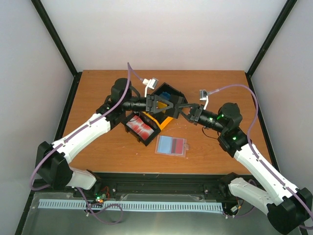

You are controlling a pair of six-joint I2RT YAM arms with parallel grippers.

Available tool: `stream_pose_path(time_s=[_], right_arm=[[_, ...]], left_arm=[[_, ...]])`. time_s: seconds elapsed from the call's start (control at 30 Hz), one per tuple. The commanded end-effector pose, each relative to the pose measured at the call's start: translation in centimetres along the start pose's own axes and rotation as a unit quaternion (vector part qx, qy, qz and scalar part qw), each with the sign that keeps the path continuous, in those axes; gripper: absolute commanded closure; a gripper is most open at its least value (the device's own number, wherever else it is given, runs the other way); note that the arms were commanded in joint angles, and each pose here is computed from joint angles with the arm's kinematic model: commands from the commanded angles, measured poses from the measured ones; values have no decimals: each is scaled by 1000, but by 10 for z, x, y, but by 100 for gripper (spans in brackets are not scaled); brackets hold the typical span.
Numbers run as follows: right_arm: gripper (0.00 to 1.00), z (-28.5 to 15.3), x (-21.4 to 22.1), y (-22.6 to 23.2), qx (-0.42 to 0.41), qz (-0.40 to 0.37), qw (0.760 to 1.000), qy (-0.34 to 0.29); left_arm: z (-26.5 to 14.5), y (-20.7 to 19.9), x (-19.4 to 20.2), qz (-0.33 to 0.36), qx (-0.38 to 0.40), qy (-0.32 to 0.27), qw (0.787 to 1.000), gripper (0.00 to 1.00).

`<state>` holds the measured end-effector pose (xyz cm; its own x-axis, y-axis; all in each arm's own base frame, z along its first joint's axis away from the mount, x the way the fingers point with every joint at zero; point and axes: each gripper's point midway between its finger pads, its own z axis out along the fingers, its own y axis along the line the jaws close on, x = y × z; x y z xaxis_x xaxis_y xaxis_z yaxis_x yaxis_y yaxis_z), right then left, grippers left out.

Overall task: Put the credit cards into the card holder
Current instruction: Pick up the credit card from the storage box.

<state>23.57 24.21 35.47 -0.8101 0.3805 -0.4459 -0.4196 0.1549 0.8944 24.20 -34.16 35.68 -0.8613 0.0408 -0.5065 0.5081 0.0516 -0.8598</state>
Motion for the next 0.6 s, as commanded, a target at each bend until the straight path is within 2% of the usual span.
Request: stream_pose_path(time_s=[0.0, 0.07, 0.13, 0.3, 0.47, 0.57], right_arm=[[97, -8, 3, -5, 15, 4, 1000, -14], [97, -14, 5, -19, 49, 4, 999, -20], [97, -21, 14, -37, 90, 9, 996, -14], [97, -48, 46, -106, 217, 49, 975, -4], [97, -62, 78, -157, 276, 78, 958, 9], [97, -62, 97, -182, 293, 92, 951, 26]], left_arm=[[-3, -1, 3, 13, -21, -6, 1000, 57], [-8, 15, 5, 9, -65, -18, 998, 41], [-16, 42, 11, 0, -132, -26, 991, 33], [-25, 100, 49, 6, -303, -22, 953, 30], [-21, 143, 94, -15, -380, 26, 924, 30], [-11, 165, 122, -11, -393, 64, 917, 32]])
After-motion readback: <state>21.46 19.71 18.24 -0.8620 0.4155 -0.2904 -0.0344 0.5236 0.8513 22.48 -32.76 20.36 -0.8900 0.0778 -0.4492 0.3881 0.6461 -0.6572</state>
